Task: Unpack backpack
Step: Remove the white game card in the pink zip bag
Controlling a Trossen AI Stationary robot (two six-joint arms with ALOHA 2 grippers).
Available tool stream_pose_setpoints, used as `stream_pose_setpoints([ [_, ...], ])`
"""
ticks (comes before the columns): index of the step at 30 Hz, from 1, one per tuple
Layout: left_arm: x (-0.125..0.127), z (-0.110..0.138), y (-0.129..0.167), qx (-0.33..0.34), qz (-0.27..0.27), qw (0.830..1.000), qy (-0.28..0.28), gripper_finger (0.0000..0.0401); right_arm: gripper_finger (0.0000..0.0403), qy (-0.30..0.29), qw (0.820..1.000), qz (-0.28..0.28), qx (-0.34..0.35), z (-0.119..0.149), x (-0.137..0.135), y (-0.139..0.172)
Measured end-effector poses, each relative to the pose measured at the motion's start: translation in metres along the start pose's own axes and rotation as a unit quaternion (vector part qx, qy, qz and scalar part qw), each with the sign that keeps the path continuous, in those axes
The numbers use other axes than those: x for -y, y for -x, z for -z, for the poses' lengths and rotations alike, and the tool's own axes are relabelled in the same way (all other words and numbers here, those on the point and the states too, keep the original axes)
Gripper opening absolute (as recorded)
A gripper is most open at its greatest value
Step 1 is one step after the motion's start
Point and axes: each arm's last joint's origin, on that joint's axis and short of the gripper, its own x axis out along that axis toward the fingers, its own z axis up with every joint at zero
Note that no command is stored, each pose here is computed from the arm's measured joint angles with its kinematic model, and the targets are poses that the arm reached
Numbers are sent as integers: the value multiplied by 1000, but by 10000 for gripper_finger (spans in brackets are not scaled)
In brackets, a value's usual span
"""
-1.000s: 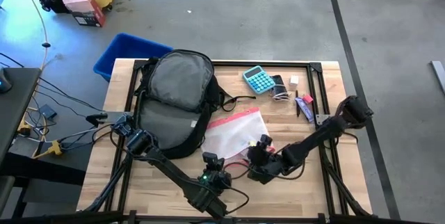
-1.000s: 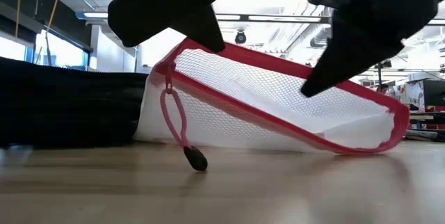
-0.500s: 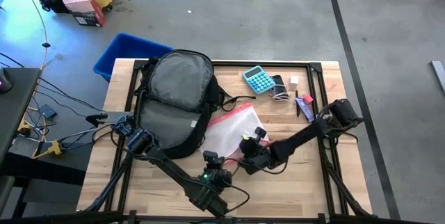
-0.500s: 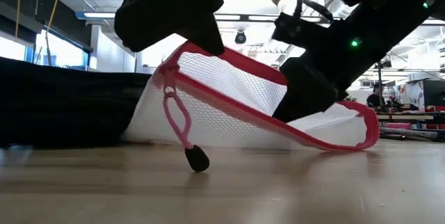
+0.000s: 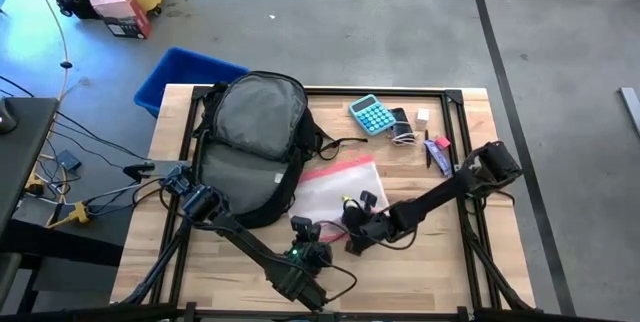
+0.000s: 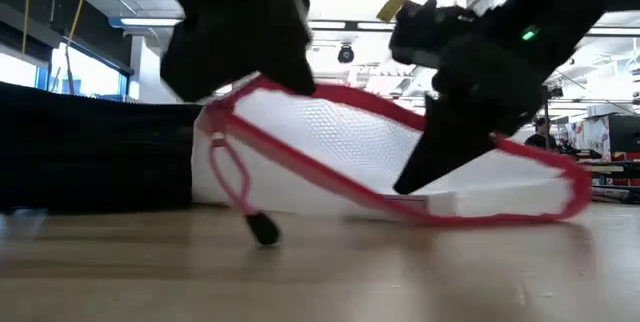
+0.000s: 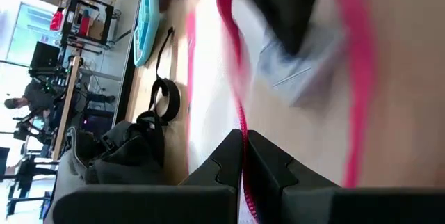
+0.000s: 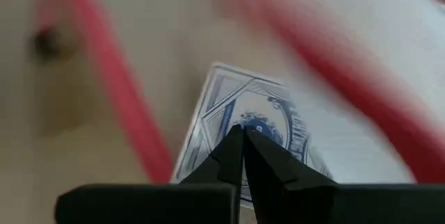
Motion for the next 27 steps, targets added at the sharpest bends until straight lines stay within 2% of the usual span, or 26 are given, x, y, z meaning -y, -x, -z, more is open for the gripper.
stream_pose_setpoints([
  [4,3,6,-12,-16,-2,1000,2,0,0,25,999,-40,-15,9,-14,8],
  [11,8,12,-35,-63,36,997,16,0,0,55,996,-71,-20,17,-27,26],
  [17,16,12,-44,-74,88,993,15,0,0,42,998,-55,-4,16,-25,31],
  [24,17,12,-45,-76,97,992,12,0,1,27,997,-70,20,10,-28,33],
  [27,17,11,-46,-77,97,992,14,0,18,3,996,-81,20,9,-29,33],
])
